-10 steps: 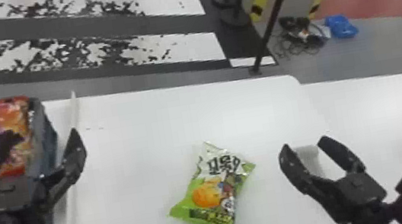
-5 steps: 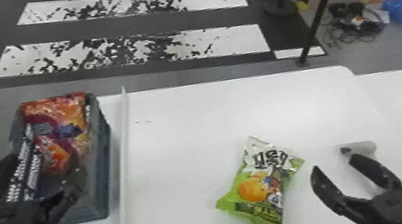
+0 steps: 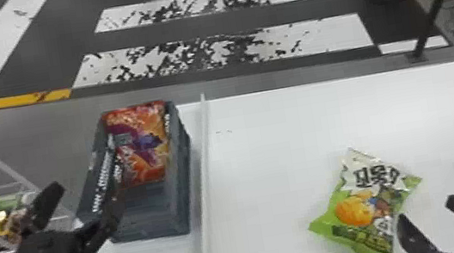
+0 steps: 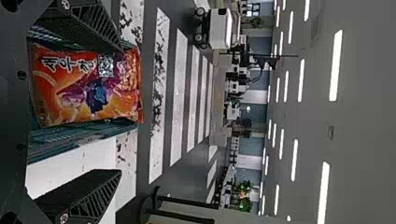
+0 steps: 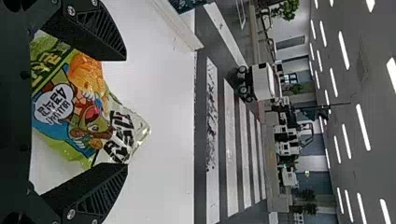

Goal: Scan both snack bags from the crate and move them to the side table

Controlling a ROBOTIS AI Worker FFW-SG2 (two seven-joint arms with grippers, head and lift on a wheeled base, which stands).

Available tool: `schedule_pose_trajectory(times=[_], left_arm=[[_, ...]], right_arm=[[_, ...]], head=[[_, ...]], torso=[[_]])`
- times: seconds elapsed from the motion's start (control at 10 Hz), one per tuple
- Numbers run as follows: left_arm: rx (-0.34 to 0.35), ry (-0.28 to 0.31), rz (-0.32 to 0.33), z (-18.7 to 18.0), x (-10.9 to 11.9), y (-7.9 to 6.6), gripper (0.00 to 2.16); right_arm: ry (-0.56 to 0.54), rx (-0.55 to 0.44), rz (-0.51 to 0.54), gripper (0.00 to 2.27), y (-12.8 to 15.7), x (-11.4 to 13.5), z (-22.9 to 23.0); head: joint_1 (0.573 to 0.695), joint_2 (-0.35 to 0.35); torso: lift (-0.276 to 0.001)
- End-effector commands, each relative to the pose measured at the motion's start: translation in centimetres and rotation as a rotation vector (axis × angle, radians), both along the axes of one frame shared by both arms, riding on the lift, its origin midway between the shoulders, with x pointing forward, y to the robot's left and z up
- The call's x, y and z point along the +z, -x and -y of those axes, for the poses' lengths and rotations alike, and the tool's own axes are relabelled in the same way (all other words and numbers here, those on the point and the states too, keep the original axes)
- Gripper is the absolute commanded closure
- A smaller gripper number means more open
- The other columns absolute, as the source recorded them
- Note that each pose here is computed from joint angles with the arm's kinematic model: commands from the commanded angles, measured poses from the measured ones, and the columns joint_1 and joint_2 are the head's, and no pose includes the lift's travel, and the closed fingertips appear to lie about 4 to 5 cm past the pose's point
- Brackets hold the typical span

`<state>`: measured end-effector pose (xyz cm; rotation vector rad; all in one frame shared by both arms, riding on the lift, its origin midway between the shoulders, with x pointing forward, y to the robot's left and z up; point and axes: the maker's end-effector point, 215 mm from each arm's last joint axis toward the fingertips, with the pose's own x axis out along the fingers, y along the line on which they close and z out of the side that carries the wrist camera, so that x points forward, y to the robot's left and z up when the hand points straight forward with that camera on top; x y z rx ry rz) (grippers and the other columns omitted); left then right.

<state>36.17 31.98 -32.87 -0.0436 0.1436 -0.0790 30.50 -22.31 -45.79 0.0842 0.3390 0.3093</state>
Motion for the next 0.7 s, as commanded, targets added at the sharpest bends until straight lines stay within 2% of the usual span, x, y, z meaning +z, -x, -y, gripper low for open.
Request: schedule_pose_trajectory(times=[0.0, 0.3, 0.6], left_arm=[[0.007, 0.008, -0.008, -0.9, -0.2, 0.3, 0.08], [-0.005, 0.032, -0.009, -0.4, -0.3, 0.3, 0.08], [-0.029, 0.045, -0.014, 0.2, -0.4, 0.4, 0.08]], right_arm=[[0.019, 0.056, 0.001, 0.12, 0.8, -0.7, -3.1], [0.157, 0.156, 0.067, 0.12, 2.6, -1.4, -9.8], [0.25, 0.154, 0.071, 0.12, 2.9, -3.5, -11.0]], head=[[0.695, 0.144], [0.695, 0.277], [0.695, 0.35]], torso=[[-0.029], [-0.029], [-0.029]])
